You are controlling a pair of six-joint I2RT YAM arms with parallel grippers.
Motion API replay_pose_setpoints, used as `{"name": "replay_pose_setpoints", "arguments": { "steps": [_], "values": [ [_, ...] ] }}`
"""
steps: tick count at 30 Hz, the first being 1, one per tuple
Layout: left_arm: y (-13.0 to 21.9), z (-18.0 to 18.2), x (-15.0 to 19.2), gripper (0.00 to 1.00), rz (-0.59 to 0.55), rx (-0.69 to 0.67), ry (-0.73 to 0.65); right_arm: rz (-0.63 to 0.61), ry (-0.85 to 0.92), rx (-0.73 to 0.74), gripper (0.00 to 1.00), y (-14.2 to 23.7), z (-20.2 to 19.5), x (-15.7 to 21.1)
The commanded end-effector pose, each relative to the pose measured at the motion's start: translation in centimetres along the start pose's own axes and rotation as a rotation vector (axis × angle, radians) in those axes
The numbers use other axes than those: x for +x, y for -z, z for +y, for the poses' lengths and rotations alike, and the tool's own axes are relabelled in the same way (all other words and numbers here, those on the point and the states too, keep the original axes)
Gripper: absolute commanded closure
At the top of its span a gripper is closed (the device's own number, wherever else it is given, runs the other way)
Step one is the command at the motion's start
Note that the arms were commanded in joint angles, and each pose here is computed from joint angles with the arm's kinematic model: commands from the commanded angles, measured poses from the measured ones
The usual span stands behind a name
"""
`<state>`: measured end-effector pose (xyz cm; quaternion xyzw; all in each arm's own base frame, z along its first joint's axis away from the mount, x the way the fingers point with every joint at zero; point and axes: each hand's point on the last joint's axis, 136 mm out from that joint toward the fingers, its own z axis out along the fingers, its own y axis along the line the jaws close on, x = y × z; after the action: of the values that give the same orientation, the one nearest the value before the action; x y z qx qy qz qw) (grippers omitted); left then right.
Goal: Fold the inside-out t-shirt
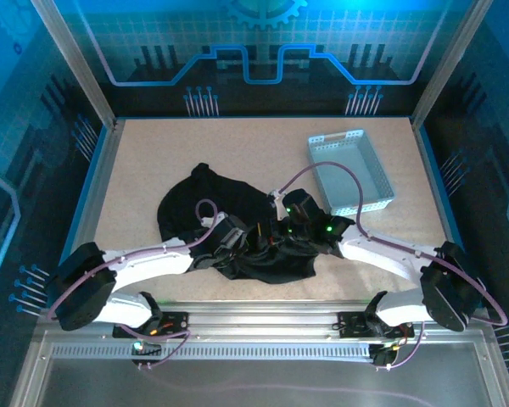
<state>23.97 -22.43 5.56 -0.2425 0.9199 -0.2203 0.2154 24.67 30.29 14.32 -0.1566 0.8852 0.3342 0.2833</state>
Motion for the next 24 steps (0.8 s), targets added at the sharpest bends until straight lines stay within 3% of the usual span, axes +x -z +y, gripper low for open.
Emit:
{"name": "replay_pose_setpoints", "arguments": {
  "steps": [1,5,18,24],
  "values": [
    [-0.2,-0.8,-1.0,0.88,-0.035,0.015,-0.019,-0.02,0.019,-0.01,1.0,0.3,0.4,0.0],
    [0.4,-1.0,-1.4,1.0,-0.048,0.023,-0.027,-0.02,0.028,0.023,1.0,0.3,-0.1,0.2],
    [5.5,-4.6,-2.2,1.0,-0.061,0.214,-0.054,0.022,0.108,0.171,1.0,-1.2,-2.4,1.4],
    [7.6,-5.7,-2.3,1.0,-0.063,0.328,-0.045,0.052,0.036,0.306,1.0,-1.6,-5.8,1.1]
  ]
}}
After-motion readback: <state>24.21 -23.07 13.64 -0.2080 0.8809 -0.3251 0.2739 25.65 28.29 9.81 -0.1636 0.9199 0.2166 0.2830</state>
